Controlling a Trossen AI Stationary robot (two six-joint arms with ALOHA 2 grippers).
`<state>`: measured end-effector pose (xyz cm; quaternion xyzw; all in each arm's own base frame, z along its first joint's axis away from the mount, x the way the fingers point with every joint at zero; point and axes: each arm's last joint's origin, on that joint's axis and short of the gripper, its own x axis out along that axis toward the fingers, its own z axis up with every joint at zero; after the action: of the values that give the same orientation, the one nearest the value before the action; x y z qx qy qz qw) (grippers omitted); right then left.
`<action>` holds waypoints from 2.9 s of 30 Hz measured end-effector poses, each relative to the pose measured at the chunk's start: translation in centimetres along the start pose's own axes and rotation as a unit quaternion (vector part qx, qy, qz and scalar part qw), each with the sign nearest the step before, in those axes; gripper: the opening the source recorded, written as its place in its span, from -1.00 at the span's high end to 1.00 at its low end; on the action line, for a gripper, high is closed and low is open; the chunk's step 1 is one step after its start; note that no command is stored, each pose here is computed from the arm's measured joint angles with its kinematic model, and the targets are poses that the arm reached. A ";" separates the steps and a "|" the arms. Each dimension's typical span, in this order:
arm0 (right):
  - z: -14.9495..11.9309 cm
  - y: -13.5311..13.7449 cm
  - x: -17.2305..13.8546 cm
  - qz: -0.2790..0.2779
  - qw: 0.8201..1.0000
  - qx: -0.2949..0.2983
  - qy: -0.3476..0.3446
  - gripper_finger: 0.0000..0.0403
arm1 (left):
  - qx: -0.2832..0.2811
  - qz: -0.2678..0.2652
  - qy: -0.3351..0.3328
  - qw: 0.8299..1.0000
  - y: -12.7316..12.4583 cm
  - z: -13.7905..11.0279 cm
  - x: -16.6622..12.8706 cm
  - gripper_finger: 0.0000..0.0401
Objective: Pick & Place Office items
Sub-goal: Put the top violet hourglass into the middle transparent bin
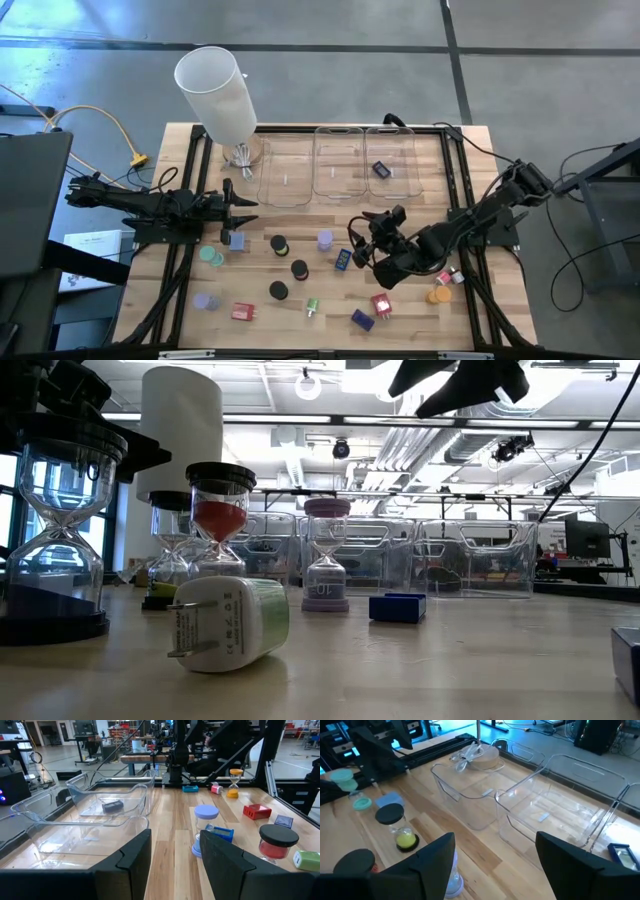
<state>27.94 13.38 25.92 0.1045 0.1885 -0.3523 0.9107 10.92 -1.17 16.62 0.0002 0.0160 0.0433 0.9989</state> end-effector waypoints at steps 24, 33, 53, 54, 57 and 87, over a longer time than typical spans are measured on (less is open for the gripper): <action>0.0 -0.1 0.1 -0.003 0.997 -0.079 0.002 -0.32 | 0.000 0.000 0.000 1.000 0.0 0.0 0.0 0.19; -0.1 -0.1 0.5 0.037 0.991 -0.120 0.055 -0.32 | 0.000 0.000 0.000 1.000 0.0 0.0 0.0 0.19; -2.8 3.1 1.8 0.148 0.974 -0.119 0.125 -0.32 | 0.000 0.000 0.000 1.000 0.0 0.0 0.0 0.19; -3.1 3.4 2.1 0.147 0.974 -0.122 0.125 -0.32 | 0.000 0.000 0.000 1.000 0.0 0.0 0.0 0.19; -3.9 3.8 2.8 0.143 0.973 -0.128 0.127 -0.32 | 0.000 0.000 0.000 1.000 0.0 0.0 0.0 0.19; -3.5 4.4 2.8 0.195 0.966 -0.096 0.142 -0.32 | 0.000 0.000 0.000 1.000 0.0 0.0 0.0 0.19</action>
<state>31.90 16.04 21.81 0.1002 0.3246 -0.1302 0.9315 10.92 -1.17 16.62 0.0002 0.0160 0.0435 0.9989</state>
